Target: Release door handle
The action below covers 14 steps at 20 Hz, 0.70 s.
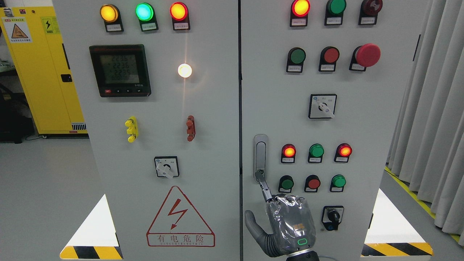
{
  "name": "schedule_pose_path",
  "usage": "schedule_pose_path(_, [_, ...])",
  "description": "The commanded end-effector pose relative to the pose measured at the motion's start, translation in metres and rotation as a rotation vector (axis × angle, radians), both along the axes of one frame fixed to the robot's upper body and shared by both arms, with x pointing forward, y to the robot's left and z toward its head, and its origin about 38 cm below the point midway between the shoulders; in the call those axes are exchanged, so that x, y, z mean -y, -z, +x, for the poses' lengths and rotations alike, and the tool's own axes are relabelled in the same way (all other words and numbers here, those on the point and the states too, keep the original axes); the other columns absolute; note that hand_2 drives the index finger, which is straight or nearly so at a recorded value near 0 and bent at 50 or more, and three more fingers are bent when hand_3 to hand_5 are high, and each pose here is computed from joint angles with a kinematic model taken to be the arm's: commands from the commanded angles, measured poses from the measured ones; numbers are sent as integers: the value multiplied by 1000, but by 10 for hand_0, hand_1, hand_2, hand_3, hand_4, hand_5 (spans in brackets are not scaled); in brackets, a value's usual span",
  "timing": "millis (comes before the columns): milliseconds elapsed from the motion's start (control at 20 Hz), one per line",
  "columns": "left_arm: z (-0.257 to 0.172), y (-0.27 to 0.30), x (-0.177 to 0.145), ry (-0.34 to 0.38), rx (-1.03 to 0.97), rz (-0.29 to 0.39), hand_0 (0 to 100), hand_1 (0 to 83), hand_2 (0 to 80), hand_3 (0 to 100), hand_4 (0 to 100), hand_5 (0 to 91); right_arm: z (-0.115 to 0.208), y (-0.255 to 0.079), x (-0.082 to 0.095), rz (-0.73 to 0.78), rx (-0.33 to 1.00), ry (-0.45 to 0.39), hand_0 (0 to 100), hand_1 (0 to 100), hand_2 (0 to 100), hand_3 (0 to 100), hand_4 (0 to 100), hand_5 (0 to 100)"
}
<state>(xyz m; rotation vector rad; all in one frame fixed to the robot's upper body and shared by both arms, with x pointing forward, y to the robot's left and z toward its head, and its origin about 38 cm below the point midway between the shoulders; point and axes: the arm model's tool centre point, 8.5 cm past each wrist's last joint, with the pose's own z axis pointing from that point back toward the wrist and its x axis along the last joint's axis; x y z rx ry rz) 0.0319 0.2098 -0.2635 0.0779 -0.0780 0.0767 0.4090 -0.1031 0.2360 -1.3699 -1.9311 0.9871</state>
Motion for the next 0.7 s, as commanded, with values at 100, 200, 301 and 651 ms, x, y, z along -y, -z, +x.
schedule_pose_path(100, [4,0,0,0,12,-1,120,556,0,0,0,0,2,0,1,3,-2,7,531,354,0,1000,1000,1000])
schedule_pose_path(200, [4,0,0,0,12,-1,120,556,0,0,0,0,2,0,2,5,-3,13,530,354,0,1000,1000,1000])
schedule_pose_path(301, [4,0,0,0,12,-1,120,556,0,0,0,0,2,2,2,5,-10,14,530,354,0,1000,1000,1000])
schedule_pose_path(651, [4,0,0,0,12,-1,120,556,0,0,0,0,5,2,0,10,-15,14,527,356,0,1000,1000,1000])
